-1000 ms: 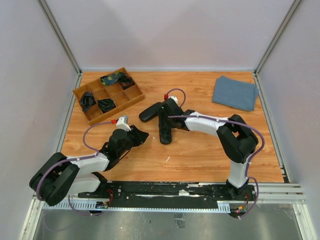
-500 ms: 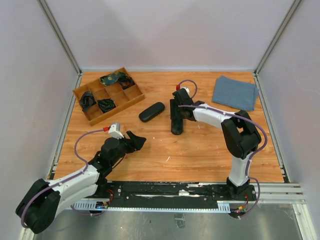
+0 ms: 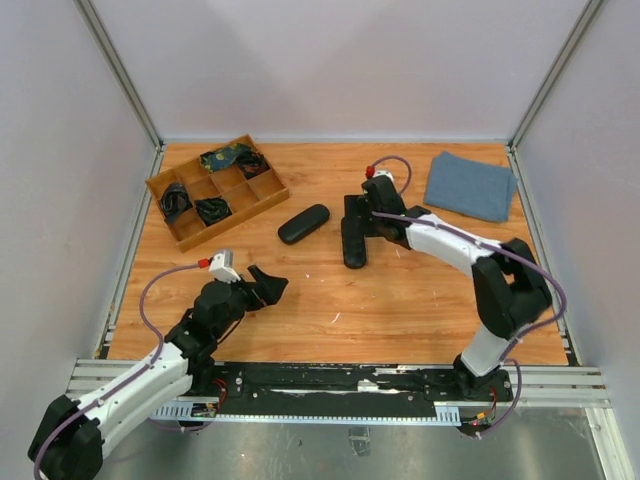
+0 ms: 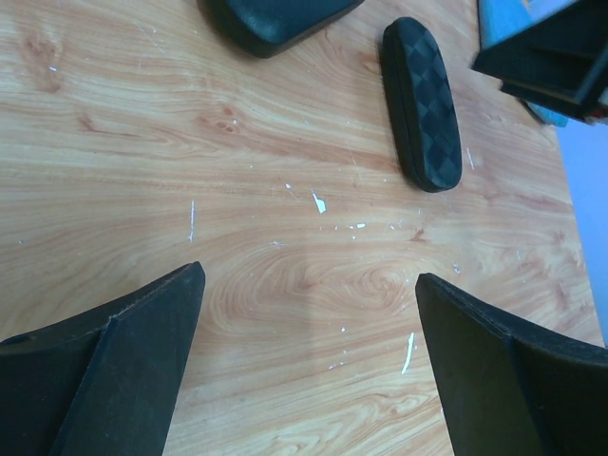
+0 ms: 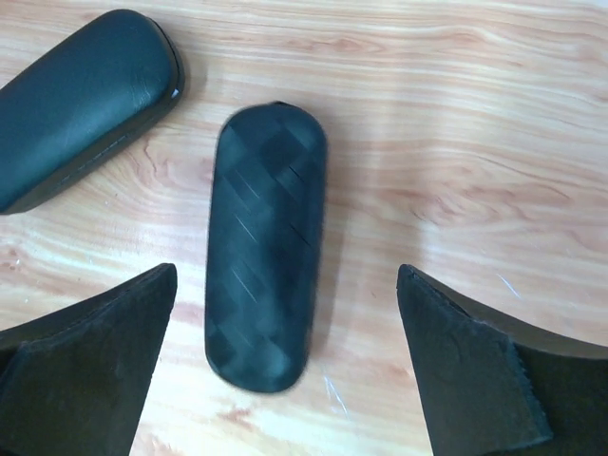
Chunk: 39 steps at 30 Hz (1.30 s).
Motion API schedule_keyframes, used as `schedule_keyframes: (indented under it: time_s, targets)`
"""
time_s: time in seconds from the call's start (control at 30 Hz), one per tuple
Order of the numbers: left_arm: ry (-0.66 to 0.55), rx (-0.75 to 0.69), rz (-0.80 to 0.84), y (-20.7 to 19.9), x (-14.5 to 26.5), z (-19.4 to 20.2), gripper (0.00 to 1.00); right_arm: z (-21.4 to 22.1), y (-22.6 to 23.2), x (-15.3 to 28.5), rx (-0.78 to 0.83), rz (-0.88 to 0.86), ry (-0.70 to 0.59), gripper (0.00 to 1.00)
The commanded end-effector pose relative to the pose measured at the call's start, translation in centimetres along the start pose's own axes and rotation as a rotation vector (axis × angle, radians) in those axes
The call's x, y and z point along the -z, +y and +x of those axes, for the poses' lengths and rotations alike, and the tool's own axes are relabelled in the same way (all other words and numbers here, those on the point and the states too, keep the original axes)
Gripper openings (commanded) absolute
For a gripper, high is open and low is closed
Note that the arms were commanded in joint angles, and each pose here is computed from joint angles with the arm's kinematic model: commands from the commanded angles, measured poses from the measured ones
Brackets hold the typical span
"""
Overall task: Organize the sunglasses
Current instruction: Move the sunglasses case at the center of the board, then reset both arms
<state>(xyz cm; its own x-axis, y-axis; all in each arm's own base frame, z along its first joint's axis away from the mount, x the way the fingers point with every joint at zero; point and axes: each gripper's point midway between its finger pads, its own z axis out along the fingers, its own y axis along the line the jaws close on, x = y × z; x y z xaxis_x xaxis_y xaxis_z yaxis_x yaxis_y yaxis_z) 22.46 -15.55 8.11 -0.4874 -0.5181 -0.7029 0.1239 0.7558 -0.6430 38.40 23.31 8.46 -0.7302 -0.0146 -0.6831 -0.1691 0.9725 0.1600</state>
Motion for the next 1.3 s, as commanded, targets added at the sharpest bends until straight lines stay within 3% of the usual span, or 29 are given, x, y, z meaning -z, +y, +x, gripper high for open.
schedule_keyframes:
  time_s: [0.0, 0.27, 0.5, 0.63, 0.97, 1.27]
  targets:
    - [-0.006, -0.022, -0.022, 0.6, 0.8, -0.1, 1.0, -1.0, -1.8, 4.5, -0.045, -0.007, -0.1, 0.98]
    - [-0.07, -0.037, 0.017, 0.0, 2.3, -1.5, 1.0, 2.9, -7.6, 12.4, -0.108, 0.075, -0.284, 0.98]
    - [-0.107, -0.032, 0.058, -0.6, 3.1, -2.3, 1.0, 6.2, -9.2, 16.5, -0.186, 0.0, -0.422, 0.98]
    - [-0.093, -0.052, 0.072, -1.0, 3.3, -2.3, 1.0, 6.8, -9.4, 18.8, -0.135, -0.065, -0.513, 0.98]
    - [-0.116, -0.092, 0.025, -0.6, 3.7, -3.4, 1.0, 7.4, -10.2, 20.8, -0.125, -0.121, -0.693, 0.98]
    - [-0.186, -0.087, 0.024, -0.3, 4.5, -4.5, 1.0, 7.3, -10.1, 20.1, -0.115, -0.103, -0.657, 0.98]
